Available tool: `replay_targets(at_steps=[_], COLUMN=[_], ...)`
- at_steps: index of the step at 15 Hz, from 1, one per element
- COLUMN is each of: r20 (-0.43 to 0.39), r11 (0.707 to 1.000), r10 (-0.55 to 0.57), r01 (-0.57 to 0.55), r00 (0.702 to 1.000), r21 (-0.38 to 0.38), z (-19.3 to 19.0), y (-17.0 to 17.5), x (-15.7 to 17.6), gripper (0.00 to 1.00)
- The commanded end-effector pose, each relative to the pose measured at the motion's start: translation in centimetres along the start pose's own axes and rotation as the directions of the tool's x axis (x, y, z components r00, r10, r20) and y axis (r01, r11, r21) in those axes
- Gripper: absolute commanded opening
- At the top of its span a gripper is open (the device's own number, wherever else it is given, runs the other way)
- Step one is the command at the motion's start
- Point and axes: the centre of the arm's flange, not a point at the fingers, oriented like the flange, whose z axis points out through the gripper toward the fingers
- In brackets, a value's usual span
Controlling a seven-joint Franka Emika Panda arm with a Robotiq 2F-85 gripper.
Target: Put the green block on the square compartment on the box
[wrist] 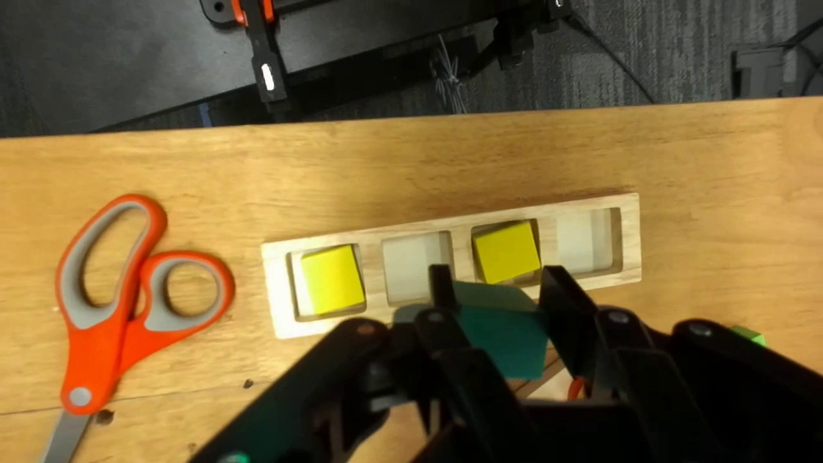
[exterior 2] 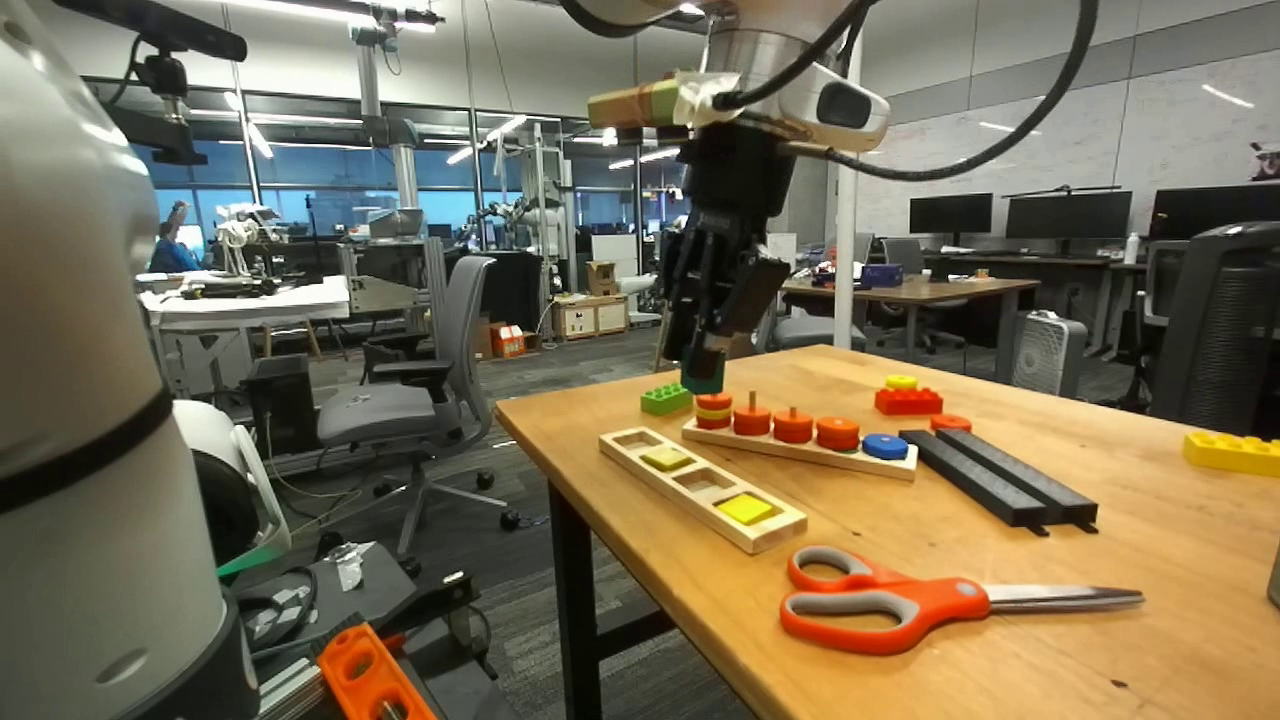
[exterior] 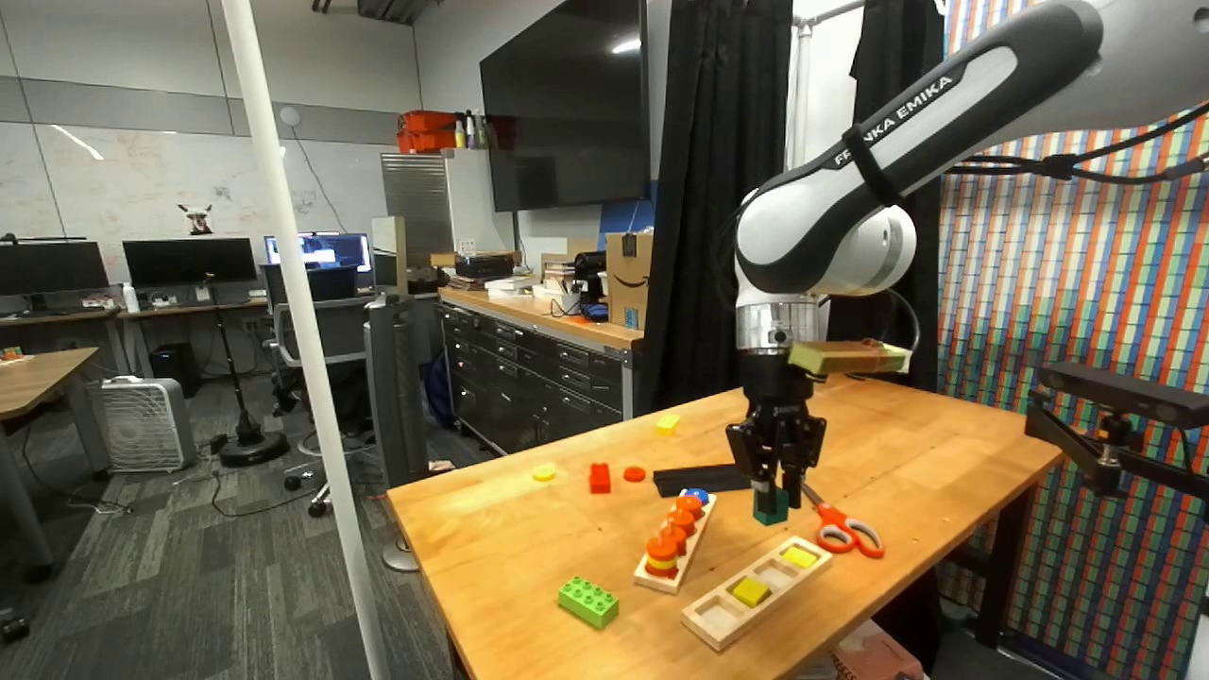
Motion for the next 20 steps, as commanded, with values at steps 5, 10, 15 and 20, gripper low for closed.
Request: replay_targets(at_steps=[5,10,15,20], r20=[0.046,0.091,0.122,0.129], r11=[0.994,0.996,0.995,0.995], r10=[-0.062,-0.044,-0.049,-0.049], r01=[0.058,0.036,0.039,0.037], r00=[0.997,0.995,0.991,0.99], r21=[0.09,0.084,0.088,0.09], z=[2.3,3.9,5.4,6.3], y=[-0.4,0.0,0.7,1.5], x=[0.1,0.8,1.9,3.0], gripper=[0.23,0.23,0.23,0.23])
